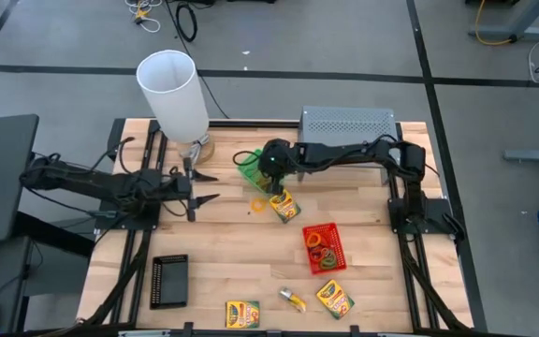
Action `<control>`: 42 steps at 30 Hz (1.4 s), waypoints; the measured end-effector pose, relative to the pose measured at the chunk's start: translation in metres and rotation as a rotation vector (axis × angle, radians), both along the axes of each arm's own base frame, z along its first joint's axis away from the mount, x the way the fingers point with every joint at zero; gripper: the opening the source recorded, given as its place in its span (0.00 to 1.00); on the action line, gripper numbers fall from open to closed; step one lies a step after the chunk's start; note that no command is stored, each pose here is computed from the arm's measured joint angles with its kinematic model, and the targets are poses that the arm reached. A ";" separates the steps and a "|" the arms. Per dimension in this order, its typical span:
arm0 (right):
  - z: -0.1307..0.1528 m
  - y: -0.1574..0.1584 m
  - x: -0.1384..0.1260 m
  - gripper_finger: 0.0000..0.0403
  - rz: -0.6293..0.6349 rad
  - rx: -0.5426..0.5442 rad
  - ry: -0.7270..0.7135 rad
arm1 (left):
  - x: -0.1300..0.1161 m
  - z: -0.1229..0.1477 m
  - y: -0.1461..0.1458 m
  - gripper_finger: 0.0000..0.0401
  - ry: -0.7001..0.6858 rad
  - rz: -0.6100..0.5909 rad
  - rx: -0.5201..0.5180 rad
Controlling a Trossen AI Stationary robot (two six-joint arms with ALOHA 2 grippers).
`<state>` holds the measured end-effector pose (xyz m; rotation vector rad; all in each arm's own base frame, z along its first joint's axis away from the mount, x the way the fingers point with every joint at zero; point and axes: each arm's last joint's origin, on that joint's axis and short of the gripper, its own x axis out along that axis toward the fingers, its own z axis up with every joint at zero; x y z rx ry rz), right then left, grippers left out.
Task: Pick & Place Office Desk Supplies
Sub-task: Put the orange rubber band into the green bin, then put the yellow spring keychain into the red bin
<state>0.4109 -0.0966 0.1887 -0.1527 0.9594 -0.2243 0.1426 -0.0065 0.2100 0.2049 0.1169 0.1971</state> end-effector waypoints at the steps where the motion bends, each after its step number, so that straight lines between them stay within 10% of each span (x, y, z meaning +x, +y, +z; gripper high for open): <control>1: 0.000 -0.001 0.000 0.00 -0.001 0.002 0.003 | 0.001 -0.001 0.001 0.55 0.008 -0.004 -0.016; 22: 0.000 0.002 0.001 0.53 0.036 0.041 -0.017 | 0.041 -0.035 0.020 0.55 0.146 -0.119 -0.147; 42: 0.080 0.048 -0.007 0.52 0.077 -0.245 -0.233 | 0.087 -0.063 0.028 0.53 0.385 -0.233 -0.270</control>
